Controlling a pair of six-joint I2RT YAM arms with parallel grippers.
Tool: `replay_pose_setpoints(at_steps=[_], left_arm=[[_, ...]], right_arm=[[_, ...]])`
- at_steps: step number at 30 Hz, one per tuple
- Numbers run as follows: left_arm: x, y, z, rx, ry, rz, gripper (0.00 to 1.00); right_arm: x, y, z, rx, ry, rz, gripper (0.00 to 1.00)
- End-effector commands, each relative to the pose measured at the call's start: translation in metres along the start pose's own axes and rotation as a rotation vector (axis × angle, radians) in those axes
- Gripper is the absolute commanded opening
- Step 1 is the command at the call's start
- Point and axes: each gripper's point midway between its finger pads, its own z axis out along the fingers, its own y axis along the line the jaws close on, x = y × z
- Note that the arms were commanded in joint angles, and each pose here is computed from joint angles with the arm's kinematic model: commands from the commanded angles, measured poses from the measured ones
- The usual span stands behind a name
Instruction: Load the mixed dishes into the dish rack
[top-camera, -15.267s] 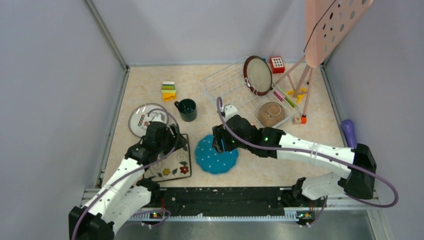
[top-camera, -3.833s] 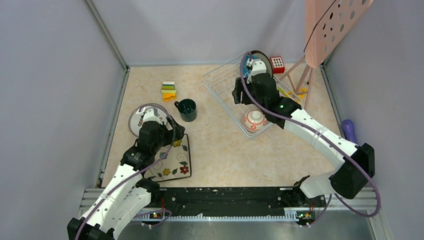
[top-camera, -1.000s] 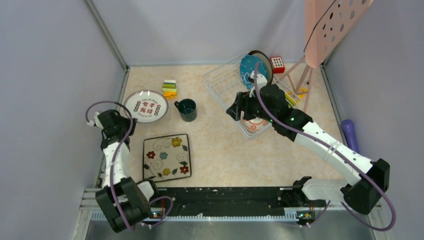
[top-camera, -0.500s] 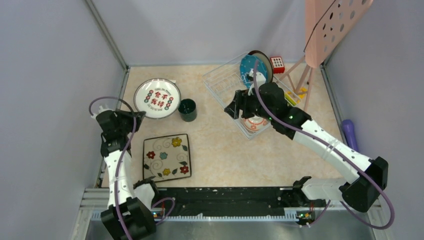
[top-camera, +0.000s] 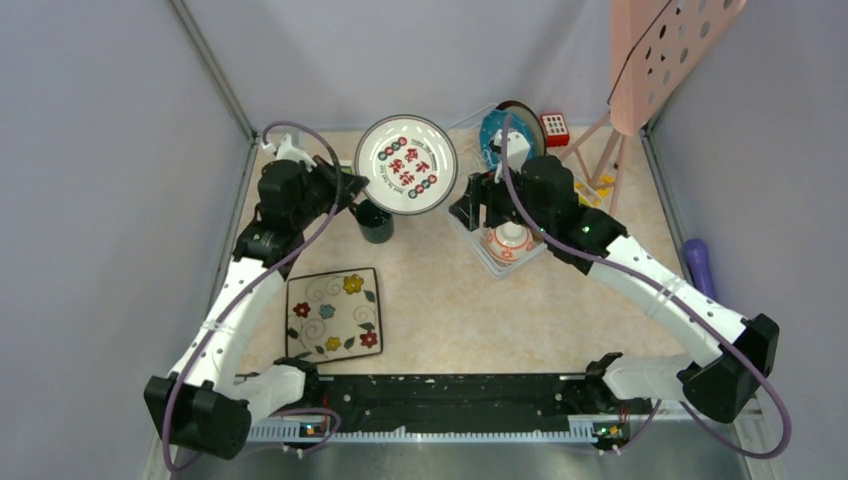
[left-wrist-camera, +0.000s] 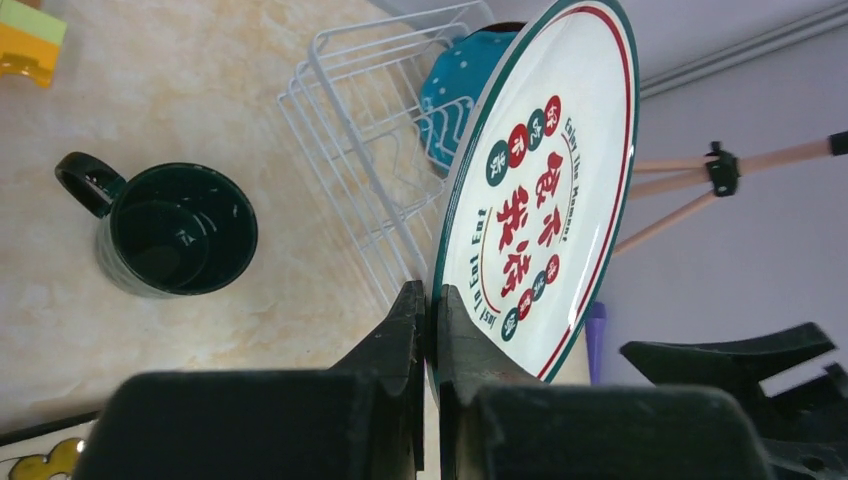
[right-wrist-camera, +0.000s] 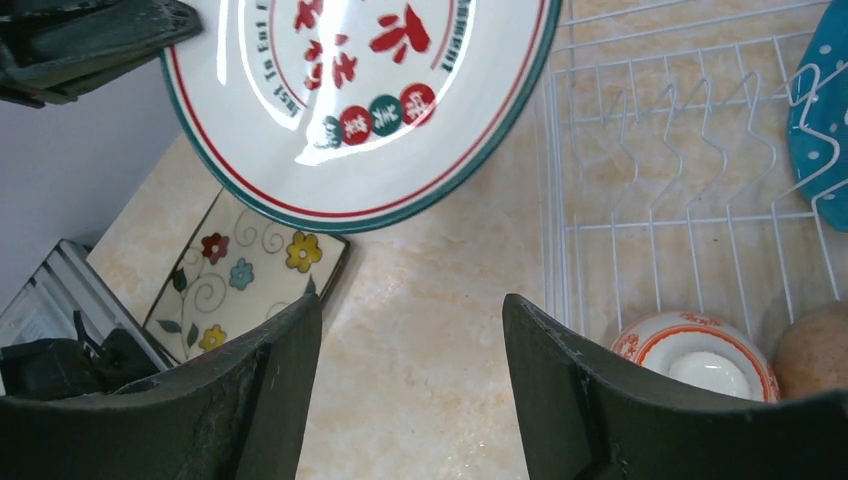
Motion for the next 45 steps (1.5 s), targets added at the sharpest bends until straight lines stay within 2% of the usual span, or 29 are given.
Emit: replay_pose_setpoints(at_steps=[1,5,9,13,18,22,31,33,36,40,43,44,45], left_arm=[[-0.015,-0.005,0.017,0.004,-0.053,0.059,0.00],[-0.017,0.006,0.021,-0.082,-0.051,0.024,0.00],[-0.009,-0.003,0.027,-0.071,0.005,-0.012,0.00],[0.000,0.003,0.031,-0.186,0.049,-0.055,0.00],[0.011,0.005,0.032,-0.268,0.120,-0.107,0.00],[0.013,0.001,0.029,-0.264,0.127,-0.126,0.00],[0.015,-0.002,0.018,-0.245,0.133,-0.124,0.00],[0.016,-0.002,0.016,-0.243,0.140,-0.123,0.00],[0.018,0.000,0.014,-0.250,0.143,-0.116,0.00],[0.021,0.000,0.011,-0.248,0.155,-0.114,0.00],[0.024,-0.001,0.010,-0.234,0.166,-0.119,0.00],[0.025,-0.002,0.009,-0.227,0.173,-0.120,0.00],[0.027,-0.003,0.009,-0.223,0.180,-0.123,0.00]], right_arm=[[-0.033,0.004,-0.012,0.010,-0.085,-0.082,0.65],[-0.028,0.010,-0.024,-0.048,-0.103,-0.167,0.64],[-0.012,0.030,-0.023,-0.207,-0.164,-0.341,0.56],[-0.012,0.044,-0.014,-0.310,-0.204,-0.524,0.55],[-0.014,0.065,0.013,-0.310,-0.284,-0.768,0.57],[-0.002,0.099,0.030,-0.373,-0.282,-0.907,0.58],[0.009,0.105,0.071,-0.257,-0.247,-1.038,0.56],[0.011,0.101,0.081,-0.227,-0.236,-1.058,0.52],[0.006,0.094,0.091,-0.159,-0.222,-1.058,0.37],[0.008,0.091,0.103,-0.135,-0.195,-1.074,0.31],[0.007,0.088,0.109,-0.108,-0.187,-1.074,0.06],[0.007,0.086,0.110,-0.101,-0.183,-1.077,0.00],[0.008,0.086,0.111,-0.098,-0.180,-1.082,0.00]])
